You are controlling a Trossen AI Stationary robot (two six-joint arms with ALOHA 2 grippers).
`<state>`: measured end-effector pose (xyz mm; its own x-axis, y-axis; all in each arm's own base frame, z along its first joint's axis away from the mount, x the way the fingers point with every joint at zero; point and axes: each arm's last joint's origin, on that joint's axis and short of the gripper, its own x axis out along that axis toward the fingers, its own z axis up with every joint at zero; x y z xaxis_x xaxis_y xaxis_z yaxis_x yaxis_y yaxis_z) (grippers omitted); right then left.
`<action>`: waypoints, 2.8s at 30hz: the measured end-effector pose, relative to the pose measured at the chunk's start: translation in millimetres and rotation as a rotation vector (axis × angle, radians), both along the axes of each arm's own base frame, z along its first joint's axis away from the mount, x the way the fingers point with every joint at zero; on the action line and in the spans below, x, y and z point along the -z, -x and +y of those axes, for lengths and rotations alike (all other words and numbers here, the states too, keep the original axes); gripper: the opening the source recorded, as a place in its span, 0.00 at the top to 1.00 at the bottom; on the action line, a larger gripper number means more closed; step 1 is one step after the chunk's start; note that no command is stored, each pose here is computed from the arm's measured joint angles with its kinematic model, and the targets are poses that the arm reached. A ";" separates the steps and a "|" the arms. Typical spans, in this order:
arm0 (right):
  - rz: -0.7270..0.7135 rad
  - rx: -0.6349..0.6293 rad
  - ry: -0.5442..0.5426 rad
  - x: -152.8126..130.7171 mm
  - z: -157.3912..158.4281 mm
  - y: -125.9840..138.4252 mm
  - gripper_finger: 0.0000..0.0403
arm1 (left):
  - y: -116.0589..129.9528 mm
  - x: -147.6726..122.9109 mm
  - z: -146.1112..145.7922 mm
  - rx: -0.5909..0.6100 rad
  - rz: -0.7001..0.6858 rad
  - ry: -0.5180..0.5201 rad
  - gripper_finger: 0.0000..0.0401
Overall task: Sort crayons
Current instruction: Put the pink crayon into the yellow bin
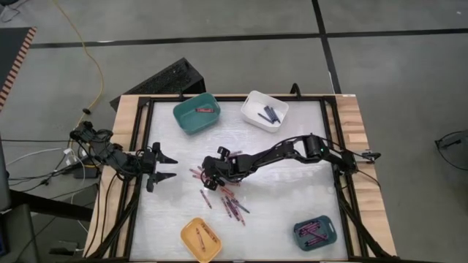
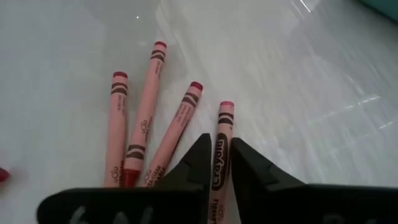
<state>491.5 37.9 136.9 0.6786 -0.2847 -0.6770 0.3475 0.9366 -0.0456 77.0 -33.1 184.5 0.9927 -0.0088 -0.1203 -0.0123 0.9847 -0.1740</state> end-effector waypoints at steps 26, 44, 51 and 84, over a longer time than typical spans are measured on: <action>-0.287 -0.454 0.057 -116.4 108.8 23.6 0.99 | -0.1 0.0 -0.4 0.003 0.000 0.065 0.43; -0.433 -0.953 -0.275 -61.8 181.2 16.2 0.97 | 0.0 0.7 -0.7 0.005 0.010 0.149 0.43; -0.423 -0.945 -0.274 -60.2 177.5 14.6 0.83 | 0.0 0.8 -0.6 0.003 0.011 0.147 0.43; 0.284 -0.395 0.210 -157.1 -84.1 71.1 0.71 | 0.5 3.2 -1.4 0.035 0.038 0.138 0.43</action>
<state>420.4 -46.2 294.0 0.5596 -0.1932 -0.8059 -0.0838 0.9543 -0.2870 76.6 -34.4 181.2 0.9863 -0.0624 -0.1527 0.0126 0.9515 -0.3075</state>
